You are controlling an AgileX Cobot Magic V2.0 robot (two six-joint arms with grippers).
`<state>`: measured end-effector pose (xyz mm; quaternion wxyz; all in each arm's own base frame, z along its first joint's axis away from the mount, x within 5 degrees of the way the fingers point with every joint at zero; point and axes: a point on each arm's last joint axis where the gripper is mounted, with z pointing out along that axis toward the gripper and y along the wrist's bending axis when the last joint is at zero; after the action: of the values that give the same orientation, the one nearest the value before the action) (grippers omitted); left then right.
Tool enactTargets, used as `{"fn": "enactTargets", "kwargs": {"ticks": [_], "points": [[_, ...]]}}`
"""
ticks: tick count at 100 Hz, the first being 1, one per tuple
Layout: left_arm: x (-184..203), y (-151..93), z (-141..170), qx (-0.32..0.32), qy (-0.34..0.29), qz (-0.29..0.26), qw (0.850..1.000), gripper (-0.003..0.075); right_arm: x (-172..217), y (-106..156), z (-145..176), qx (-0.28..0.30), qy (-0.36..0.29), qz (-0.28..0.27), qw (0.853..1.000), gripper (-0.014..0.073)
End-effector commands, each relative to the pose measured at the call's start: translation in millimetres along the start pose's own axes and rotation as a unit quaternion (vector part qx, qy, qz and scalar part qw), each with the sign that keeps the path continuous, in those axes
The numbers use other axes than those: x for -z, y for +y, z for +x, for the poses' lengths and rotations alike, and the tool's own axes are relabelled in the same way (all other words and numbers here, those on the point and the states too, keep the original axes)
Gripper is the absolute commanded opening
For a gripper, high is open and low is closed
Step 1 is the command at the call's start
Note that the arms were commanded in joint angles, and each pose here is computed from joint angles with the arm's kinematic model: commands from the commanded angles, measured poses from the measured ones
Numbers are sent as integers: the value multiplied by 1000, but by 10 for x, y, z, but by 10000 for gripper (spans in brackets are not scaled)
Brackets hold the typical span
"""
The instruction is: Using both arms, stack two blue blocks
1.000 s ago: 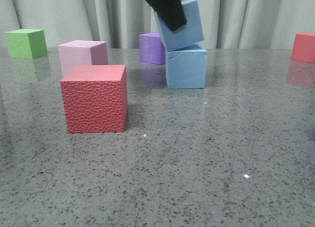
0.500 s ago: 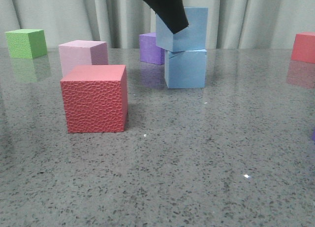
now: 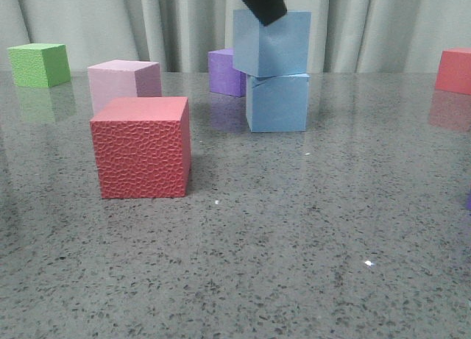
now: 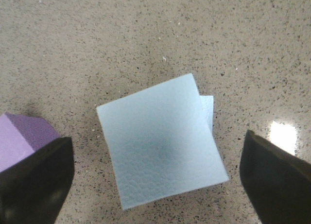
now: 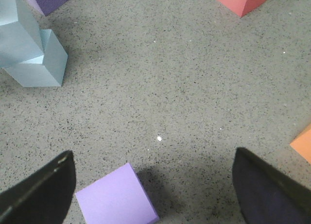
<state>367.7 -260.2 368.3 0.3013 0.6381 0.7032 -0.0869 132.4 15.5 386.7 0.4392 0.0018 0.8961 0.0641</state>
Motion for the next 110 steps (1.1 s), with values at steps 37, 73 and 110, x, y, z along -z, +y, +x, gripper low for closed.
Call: {"fn": "enactTargets", "kwargs": {"ticks": [37,73,110], "points": [[1145,53,-108,104,-40,-152,982,663,63,10,-111,2,-48,-3,999,647],[1631,452,418,301,-74,-235,921,663,63,10,-110,2,-47,-3,999,647],[2144,500,839,391,-68,-282,874,660,63,9,-110,3,-47,-2,999,647]]}}
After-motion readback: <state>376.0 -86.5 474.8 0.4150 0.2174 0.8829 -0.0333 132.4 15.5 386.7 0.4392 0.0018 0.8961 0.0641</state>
